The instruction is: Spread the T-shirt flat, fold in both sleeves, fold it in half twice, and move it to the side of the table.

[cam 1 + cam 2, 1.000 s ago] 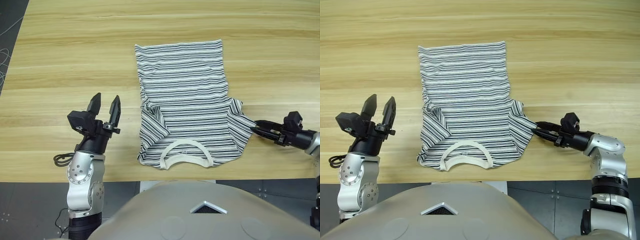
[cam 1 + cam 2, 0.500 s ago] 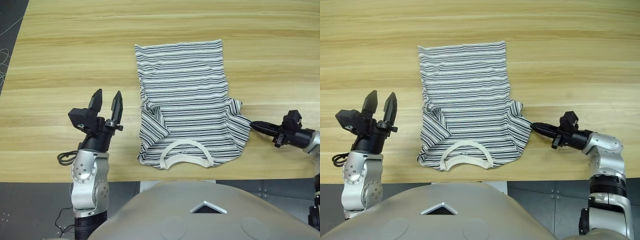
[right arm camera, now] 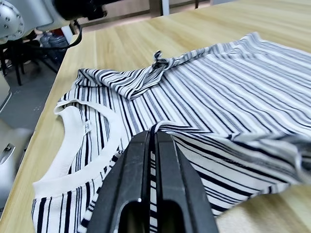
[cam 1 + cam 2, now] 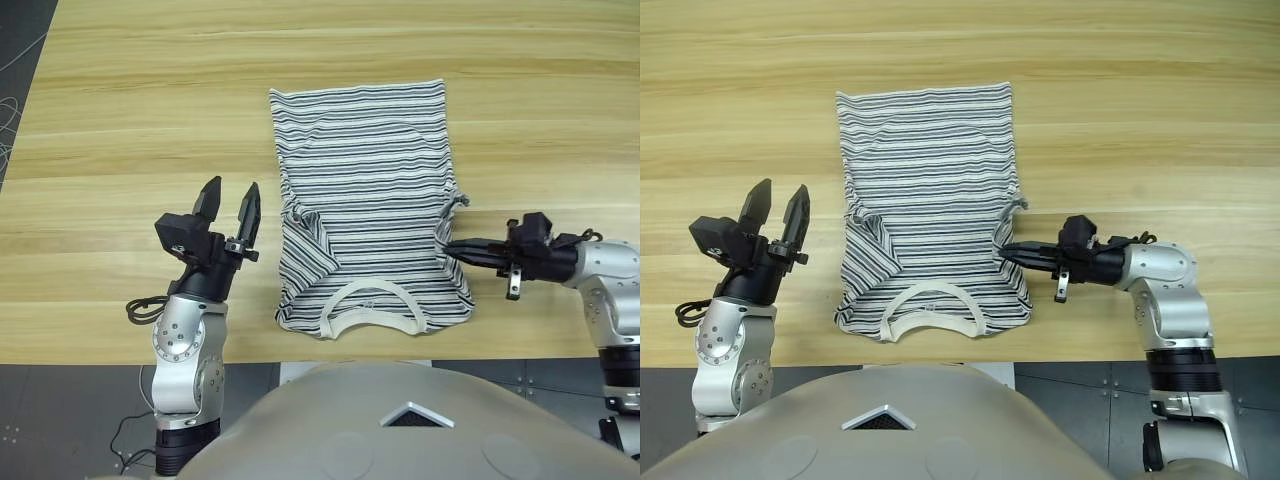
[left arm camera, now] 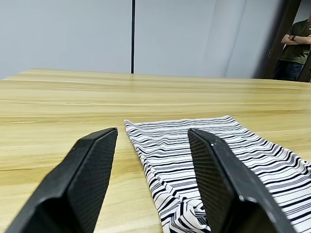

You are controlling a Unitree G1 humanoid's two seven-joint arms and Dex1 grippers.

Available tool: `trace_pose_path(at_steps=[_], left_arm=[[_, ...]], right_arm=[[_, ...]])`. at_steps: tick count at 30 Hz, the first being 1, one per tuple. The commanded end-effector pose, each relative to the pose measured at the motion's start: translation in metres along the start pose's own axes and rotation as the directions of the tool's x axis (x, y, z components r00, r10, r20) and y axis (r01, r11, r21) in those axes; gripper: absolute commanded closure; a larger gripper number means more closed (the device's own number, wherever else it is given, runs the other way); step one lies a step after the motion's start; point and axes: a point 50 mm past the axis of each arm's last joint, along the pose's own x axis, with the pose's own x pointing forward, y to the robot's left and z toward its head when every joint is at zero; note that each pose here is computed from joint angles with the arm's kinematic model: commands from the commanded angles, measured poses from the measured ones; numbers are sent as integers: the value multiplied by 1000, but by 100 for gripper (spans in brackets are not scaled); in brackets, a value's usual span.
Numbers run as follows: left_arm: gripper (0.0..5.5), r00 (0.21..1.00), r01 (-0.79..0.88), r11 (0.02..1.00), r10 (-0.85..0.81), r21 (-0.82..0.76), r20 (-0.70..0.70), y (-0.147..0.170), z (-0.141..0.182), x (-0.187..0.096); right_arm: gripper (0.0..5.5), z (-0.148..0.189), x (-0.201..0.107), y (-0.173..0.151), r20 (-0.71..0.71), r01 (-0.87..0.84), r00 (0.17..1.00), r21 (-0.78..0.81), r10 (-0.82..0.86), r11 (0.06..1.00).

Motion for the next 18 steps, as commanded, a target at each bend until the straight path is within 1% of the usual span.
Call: trace_pose_path(at_steps=[1,4,6,7,8,9,10,11,13,15,17,18], left_arm=[[278,1000,7,1000,-7,1,-15,-1,-4,0],[278,1000,2,1000,-2,-4,-21,-2,-8,-3],[278,1000,10,1000,-10,-4,-24,-3,-9,-4],[278,1000,10,1000,-10,-2,-27,-2,-10,-4],[278,1000,6,1000,-6,-1,-30,-2,-11,-5],[278,999,6,1000,-6,0,-32,-1,-12,-6],[278,999,10,1000,-10,3,-35,-1,-12,-6],[278,999,14,1000,-14,7,-36,-1,-12,-6],[278,999,28,999,-27,20,-42,-1,-13,-6],[278,997,53,998,-51,40,-54,-2,-13,-5],[278,994,85,993,-79,84,-69,-1,-13,-5],[278,991,112,984,-100,135,-90,1,-14,-6]], right_arm=[[538,-11,12,5,-105,-33,994,-61,27,998],[538,-19,15,7,-156,-49,987,-74,37,996],[538,-22,17,0,-169,17,985,-102,-35,995],[516,-22,17,-2,-160,37,986,-98,-53,994],[504,-20,17,0,-144,20,989,-72,-30,997],[474,-17,16,5,-122,-23,992,-31,19,999],[464,-14,15,12,-95,-73,993,10,74,997],[438,-12,15,16,-72,-112,991,42,115,993],[392,-9,14,21,-36,-151,987,82,154,985],[348,-8,13,23,-30,-160,986,98,163,982],[308,-6,13,18,-32,-133,990,79,136,988],[308,-3,11,11,-26,-86,996,44,87,995]])
